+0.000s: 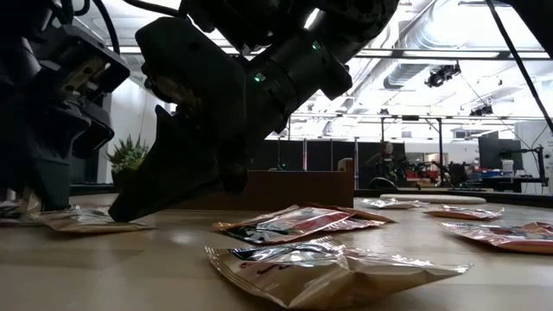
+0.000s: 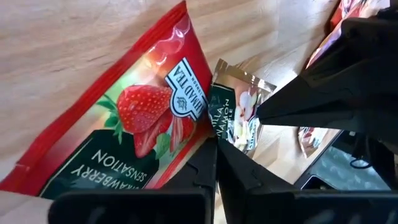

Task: Pick & Place Tea
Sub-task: Put the brown tea bag into the left section of the brown wooden organizer

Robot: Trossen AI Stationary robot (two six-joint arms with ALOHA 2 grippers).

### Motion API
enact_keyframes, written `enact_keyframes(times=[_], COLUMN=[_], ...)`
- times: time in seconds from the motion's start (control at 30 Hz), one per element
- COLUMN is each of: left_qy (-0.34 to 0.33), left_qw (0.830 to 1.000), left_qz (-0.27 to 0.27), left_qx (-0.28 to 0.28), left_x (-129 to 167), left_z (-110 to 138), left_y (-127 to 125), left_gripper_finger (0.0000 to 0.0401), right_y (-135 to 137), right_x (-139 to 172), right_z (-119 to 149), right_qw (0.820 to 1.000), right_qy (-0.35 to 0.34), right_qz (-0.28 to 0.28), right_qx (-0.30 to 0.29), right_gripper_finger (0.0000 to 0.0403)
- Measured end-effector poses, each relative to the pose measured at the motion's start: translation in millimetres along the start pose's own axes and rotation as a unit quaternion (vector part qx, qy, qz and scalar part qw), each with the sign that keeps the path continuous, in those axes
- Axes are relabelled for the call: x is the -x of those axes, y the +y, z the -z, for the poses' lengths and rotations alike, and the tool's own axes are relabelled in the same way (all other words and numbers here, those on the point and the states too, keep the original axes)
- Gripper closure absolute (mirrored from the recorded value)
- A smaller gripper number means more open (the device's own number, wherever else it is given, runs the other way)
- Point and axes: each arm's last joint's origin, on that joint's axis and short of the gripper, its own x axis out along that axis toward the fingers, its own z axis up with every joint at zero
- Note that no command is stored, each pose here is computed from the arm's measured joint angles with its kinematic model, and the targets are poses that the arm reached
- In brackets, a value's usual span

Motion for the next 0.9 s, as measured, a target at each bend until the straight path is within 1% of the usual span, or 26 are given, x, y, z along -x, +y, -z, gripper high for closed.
enact_keyframes(times=[0.27, 0.47, 0.57, 0.7, 0.8, 0.9], left_qy=[-0.008, -0.01, -0.011, -0.015, -0.018, -0.019], left_qw=[1.0, 1.0, 1.0, 0.999, 0.999, 0.998], left_qz=[0.005, 0.009, 0.01, 0.016, 0.02, 0.029], left_qx=[-0.015, -0.024, -0.026, -0.03, -0.038, -0.048], left_x=[0.4, 1.2, 1.2, 1.3, 1.6, 2.0], left_z=[-0.4, -0.4, -0.4, -0.4, 0.2, 2.0], left_y=[-0.7, -1.6, -1.9, -3.0, -5.9, -12.5], left_gripper_finger=[0.04, 0.0401, 0.0401, 0.0401, 0.0401, 0.0401], right_y=[0.2, 0.3, 2.3, 6.9, 10.9, 15.5], right_x=[0.0, 0.0, 3.7, 16.1, 29.1, 41.5], right_z=[0.1, 0.0, -3.1, -11.1, -21.2, -31.6], right_qw=[1.0, 1.0, 1.0, 1.0, 1.0, 0.999], right_qy=[0.001, 0.001, 0.002, 0.0, -0.016, -0.033], right_qz=[-0.003, -0.005, -0.018, -0.019, -0.005, -0.01], right_qx=[-0.001, -0.013, -0.015, -0.012, -0.004, 0.006], right_gripper_finger=[0.0403, 0.0403, 0.0402, 0.0402, 0.0402, 0.0402])
